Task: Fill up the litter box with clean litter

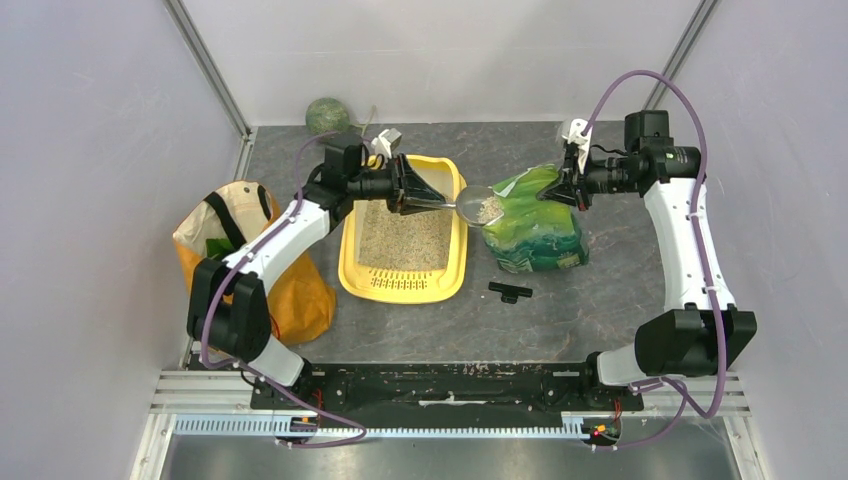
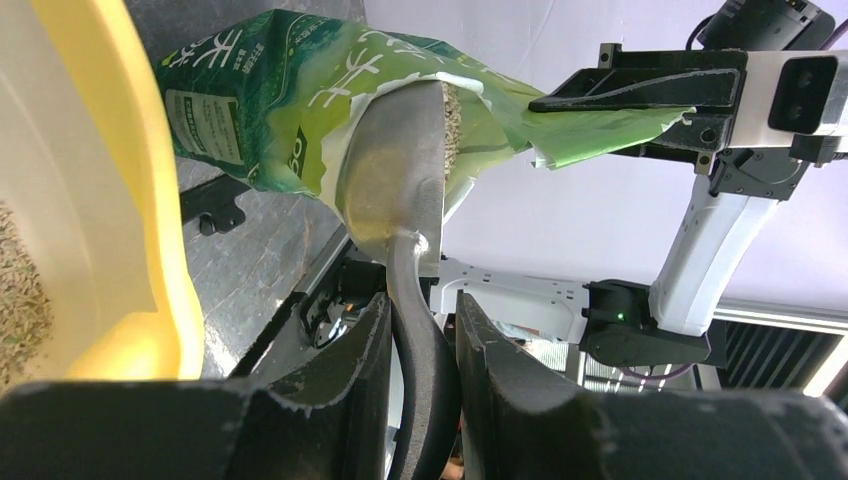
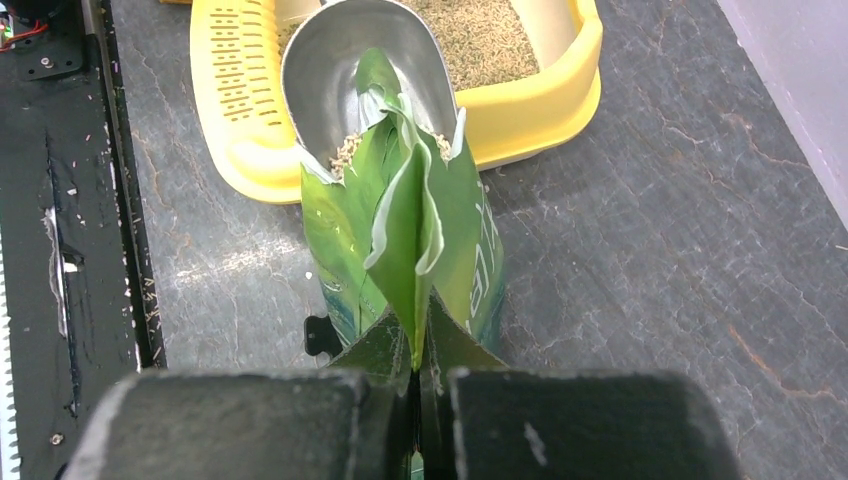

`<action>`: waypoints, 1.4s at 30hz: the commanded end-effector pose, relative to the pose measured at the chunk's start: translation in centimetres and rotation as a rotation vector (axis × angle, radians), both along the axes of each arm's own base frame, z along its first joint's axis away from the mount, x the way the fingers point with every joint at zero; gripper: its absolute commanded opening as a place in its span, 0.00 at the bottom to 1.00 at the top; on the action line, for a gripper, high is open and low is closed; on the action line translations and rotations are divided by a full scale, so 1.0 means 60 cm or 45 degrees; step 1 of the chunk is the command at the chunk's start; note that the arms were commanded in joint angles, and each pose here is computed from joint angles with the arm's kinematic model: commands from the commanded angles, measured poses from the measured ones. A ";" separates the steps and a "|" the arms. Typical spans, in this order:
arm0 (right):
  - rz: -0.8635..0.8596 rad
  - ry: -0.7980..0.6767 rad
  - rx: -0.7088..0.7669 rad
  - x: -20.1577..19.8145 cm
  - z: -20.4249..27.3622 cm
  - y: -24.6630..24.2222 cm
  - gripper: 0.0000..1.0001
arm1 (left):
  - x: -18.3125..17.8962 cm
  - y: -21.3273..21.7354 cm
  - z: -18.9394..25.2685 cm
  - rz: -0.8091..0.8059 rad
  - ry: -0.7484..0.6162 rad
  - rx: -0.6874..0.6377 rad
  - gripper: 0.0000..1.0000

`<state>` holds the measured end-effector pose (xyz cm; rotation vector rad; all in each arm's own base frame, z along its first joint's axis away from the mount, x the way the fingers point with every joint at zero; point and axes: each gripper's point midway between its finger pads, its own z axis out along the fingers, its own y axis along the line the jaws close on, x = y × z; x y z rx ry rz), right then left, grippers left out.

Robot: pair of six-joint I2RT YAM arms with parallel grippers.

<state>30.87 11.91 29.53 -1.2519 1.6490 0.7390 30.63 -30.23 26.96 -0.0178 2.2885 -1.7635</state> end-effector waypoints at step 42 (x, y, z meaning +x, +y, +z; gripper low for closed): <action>0.191 -0.257 0.083 0.028 0.087 0.115 0.00 | -0.011 0.176 0.051 0.186 -0.113 -0.066 0.02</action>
